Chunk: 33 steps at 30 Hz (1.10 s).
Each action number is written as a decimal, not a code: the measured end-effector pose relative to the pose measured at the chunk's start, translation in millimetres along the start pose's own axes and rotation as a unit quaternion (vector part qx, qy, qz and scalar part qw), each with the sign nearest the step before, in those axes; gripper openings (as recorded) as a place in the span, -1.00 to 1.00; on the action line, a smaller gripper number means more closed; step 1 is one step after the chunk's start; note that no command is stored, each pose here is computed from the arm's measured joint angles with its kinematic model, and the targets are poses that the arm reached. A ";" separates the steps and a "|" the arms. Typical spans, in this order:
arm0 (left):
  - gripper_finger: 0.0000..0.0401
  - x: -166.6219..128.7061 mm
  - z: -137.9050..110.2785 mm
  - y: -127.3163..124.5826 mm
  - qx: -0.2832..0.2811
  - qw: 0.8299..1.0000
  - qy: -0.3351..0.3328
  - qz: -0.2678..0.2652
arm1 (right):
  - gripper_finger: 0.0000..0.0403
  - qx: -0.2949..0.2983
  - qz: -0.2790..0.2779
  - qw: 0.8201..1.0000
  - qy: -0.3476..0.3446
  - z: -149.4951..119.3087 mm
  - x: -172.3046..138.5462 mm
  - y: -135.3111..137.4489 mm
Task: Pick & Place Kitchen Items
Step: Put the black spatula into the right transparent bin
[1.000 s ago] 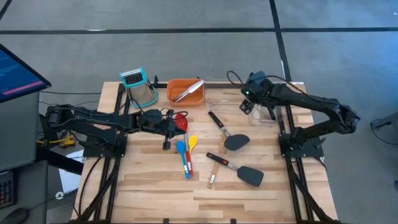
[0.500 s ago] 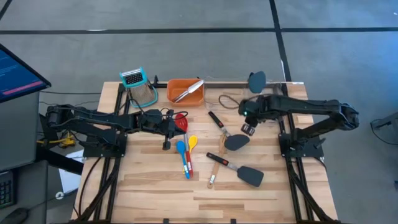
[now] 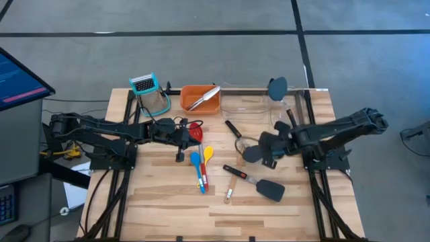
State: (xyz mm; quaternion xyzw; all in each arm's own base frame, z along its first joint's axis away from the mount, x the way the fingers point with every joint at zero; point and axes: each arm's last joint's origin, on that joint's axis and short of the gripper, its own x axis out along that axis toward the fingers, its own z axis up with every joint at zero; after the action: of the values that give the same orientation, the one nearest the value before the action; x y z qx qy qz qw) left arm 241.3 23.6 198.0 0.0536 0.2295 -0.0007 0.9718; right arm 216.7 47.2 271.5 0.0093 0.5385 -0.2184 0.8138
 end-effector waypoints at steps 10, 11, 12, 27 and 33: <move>-0.99 0.0 0.0 0.1 0.000 1.000 0.000 0.000 | -0.98 0.030 -0.030 0.992 -0.117 -15.1 -20.8 31.9; -0.99 0.0 0.0 0.0 0.000 1.000 0.000 0.000 | -0.98 0.036 -0.027 0.992 -0.120 -16.5 -21.9 33.6; -0.99 0.0 0.0 0.1 0.000 1.000 0.000 0.000 | -0.99 0.042 -0.024 0.991 -0.121 -17.6 -22.8 34.9; -0.99 0.0 0.5 0.2 0.000 1.000 -0.002 0.001 | -0.98 0.047 -0.037 0.993 -0.101 -18.2 -0.3 63.4; -0.99 0.0 0.5 0.2 0.000 1.000 -0.003 0.001 | -0.97 0.015 -0.066 0.995 -0.074 -16.8 20.9 74.9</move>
State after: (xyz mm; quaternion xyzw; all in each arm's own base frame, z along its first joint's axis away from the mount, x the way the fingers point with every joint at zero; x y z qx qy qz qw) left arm 241.6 23.7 198.5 0.0538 0.2267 -0.0004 0.9725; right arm 236.3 112.0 229.6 -0.0303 0.4731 -0.2797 0.8349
